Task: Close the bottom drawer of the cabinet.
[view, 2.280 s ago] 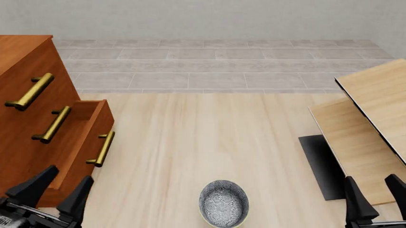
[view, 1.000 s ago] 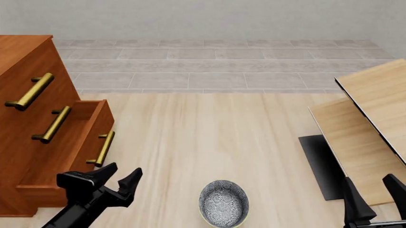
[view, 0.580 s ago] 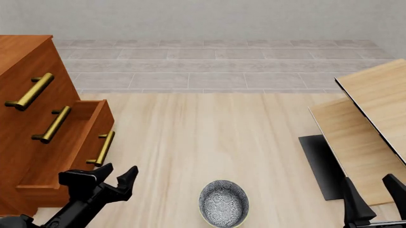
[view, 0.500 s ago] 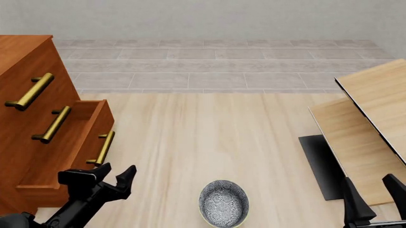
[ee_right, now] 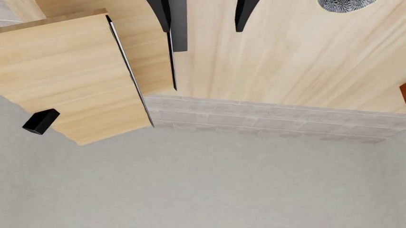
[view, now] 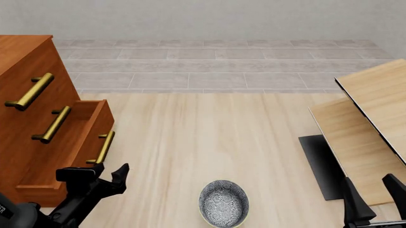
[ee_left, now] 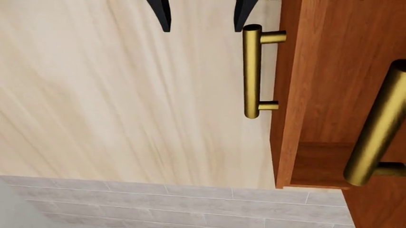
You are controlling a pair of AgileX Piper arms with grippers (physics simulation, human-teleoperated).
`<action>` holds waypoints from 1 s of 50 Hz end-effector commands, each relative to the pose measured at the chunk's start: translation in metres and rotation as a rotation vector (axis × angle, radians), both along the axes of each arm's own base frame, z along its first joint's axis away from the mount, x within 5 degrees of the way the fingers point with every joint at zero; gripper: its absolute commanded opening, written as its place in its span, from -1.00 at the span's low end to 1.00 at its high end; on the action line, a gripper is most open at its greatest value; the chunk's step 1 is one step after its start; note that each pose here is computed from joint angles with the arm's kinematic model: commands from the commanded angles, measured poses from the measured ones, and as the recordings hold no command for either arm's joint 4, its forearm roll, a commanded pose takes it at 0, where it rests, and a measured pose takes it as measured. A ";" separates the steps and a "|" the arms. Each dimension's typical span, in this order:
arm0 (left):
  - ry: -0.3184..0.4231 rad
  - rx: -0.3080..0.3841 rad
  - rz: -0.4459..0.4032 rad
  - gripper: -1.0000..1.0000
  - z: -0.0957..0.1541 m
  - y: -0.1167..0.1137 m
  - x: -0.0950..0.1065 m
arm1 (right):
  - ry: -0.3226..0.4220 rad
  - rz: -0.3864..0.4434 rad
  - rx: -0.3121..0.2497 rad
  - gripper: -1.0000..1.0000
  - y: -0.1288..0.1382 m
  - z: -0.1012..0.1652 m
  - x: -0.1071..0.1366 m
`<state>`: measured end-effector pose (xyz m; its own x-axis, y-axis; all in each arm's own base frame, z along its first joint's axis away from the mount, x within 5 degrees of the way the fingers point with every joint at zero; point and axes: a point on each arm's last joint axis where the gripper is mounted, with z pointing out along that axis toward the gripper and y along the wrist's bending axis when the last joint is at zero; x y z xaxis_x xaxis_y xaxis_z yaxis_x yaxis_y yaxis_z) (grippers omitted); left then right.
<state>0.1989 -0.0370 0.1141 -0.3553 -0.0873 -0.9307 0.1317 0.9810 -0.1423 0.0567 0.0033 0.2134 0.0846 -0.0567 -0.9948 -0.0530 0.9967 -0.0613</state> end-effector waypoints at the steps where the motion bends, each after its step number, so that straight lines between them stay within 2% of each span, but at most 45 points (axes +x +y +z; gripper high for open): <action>1: 0.016 0.035 0.038 1.00 -0.006 0.009 0.006 | -0.001 0.001 -0.001 1.00 0.000 0.000 0.000; 19: 0.049 0.073 0.114 1.00 -0.016 0.027 0.015 | 0.000 0.004 -0.001 1.00 0.000 0.000 0.000; 50: 0.043 0.109 0.132 1.00 -0.018 0.034 0.014 | -0.004 0.005 -0.003 1.00 0.000 0.000 0.000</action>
